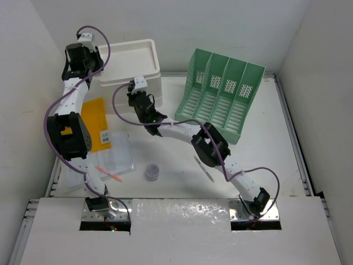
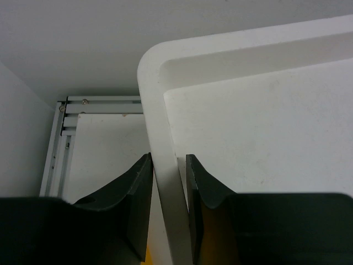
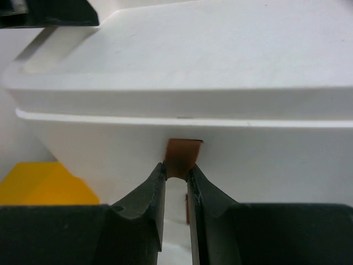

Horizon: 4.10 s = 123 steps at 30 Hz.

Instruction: Organize the desk

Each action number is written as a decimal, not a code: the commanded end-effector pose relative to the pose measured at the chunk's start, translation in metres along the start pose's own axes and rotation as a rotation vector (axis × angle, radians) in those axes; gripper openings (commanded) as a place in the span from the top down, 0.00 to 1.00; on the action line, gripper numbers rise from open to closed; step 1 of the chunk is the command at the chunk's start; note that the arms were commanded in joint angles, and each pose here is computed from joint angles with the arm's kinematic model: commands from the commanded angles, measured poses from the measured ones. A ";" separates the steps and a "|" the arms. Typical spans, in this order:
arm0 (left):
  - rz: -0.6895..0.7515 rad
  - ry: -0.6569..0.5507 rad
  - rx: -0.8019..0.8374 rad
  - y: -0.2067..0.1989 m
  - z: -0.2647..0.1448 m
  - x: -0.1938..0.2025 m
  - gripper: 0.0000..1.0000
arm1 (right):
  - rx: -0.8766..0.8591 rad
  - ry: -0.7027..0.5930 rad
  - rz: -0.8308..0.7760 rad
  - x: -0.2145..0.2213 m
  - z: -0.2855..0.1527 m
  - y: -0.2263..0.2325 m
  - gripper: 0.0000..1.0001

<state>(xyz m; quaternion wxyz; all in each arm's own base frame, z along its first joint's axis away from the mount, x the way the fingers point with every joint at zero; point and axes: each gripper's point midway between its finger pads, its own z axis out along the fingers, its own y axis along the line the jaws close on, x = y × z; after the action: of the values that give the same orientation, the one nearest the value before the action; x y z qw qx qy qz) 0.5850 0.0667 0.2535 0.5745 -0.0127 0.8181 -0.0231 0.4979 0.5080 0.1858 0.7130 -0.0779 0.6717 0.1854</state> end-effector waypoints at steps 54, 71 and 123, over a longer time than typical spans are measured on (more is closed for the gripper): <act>-0.121 0.254 0.256 -0.069 -0.014 0.075 1.00 | 0.126 -0.085 0.032 0.031 0.003 -0.011 0.50; -0.119 0.247 0.266 -0.072 -0.015 0.071 1.00 | 0.194 -0.047 0.004 0.048 0.006 -0.032 0.61; -0.037 0.189 0.243 -0.064 -0.029 0.036 0.36 | -0.164 0.847 -0.367 0.022 -0.375 -0.132 0.23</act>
<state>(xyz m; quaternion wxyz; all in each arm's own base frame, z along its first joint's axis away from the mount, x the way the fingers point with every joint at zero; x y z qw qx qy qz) 0.5699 0.0226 0.2457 0.5441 0.0220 0.8312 -0.1124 0.2327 0.3380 0.1894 0.5419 -0.3025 0.7590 0.1970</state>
